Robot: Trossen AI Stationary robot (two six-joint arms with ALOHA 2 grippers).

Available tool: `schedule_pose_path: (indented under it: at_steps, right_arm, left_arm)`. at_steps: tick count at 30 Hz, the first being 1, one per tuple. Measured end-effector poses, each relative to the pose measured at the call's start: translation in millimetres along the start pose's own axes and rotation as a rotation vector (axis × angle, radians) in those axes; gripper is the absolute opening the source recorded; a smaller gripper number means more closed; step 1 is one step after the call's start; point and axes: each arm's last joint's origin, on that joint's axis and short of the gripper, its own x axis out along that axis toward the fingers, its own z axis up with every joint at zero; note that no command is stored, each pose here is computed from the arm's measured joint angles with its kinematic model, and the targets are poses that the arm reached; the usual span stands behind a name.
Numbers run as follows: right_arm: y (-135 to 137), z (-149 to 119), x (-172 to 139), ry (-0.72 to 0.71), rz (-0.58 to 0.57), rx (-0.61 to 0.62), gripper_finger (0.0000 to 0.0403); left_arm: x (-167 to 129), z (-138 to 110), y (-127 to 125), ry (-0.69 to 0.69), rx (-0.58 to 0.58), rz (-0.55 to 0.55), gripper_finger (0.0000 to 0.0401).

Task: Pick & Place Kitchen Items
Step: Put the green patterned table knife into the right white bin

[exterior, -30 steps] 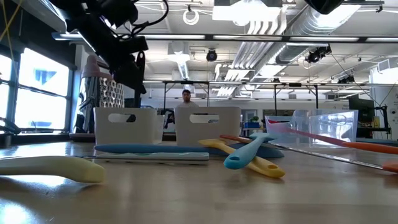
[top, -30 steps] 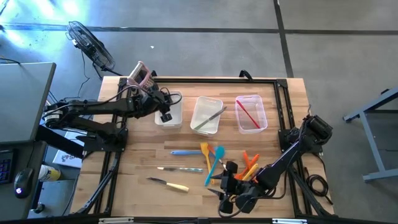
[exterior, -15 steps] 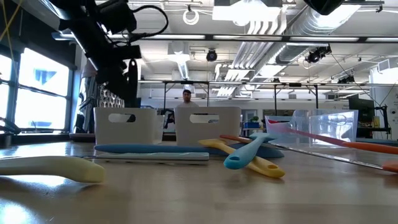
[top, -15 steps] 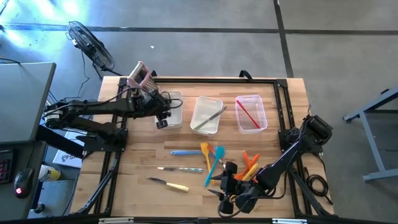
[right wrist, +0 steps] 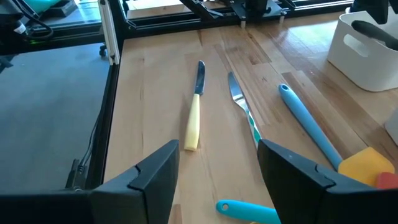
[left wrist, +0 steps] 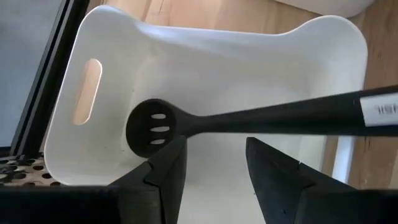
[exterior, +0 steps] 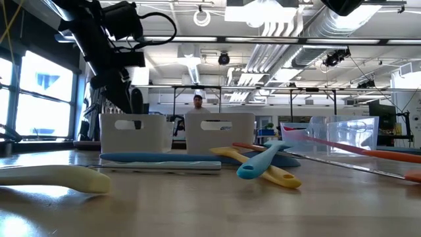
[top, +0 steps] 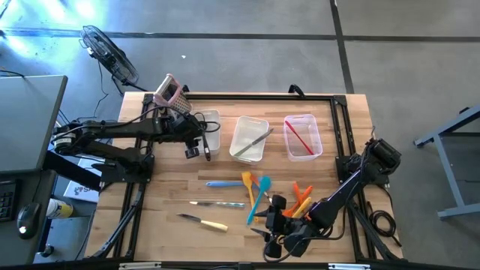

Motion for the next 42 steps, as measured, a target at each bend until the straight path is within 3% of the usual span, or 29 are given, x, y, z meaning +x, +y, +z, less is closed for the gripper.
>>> schedule_pose_path:
  at_steps: [5, 11, 14, 18, 24, 29, 35, 42]
  right_arm:
    - [0, 0, 0, 0.002, -0.002, -0.010, 0.0211]
    - [-4, -1, 2, 0.016, -0.023, -0.025, 0.0211]
    - [-4, 0, 3, 0.012, -0.022, -0.013, 0.0211]
    - [-4, 0, 2, 0.013, -0.022, -0.020, 0.0211]
    - [-9, -4, 3, 0.055, -0.055, -0.068, 0.0211]
    - [-14, -5, 6, 0.074, -0.078, -0.116, 0.0211]
    - [-21, 4, 9, 0.072, -0.085, -0.183, 0.0211]
    - [-36, 24, 6, 0.072, -0.086, -0.280, 0.0211]
  left_arm:
    - [-3, 4, 2, -0.006, 0.000, 0.043, 0.0159]
    - [-29, 34, 17, -0.075, -0.019, 0.175, 0.0159]
    - [-44, 48, 23, -0.110, -0.056, 0.188, 0.0159]
    - [-58, 63, 24, -0.206, -0.077, 0.026, 0.0159]
    - [-70, 80, 5, -0.425, -0.003, -0.442, 0.0159]
    - [-79, 77, -25, -0.397, 0.079, -0.671, 0.0159]
    - [-89, 65, -70, -0.309, 0.204, -0.776, 0.0159]
    - [-74, 46, -133, -0.279, 0.387, -0.664, 0.0159]
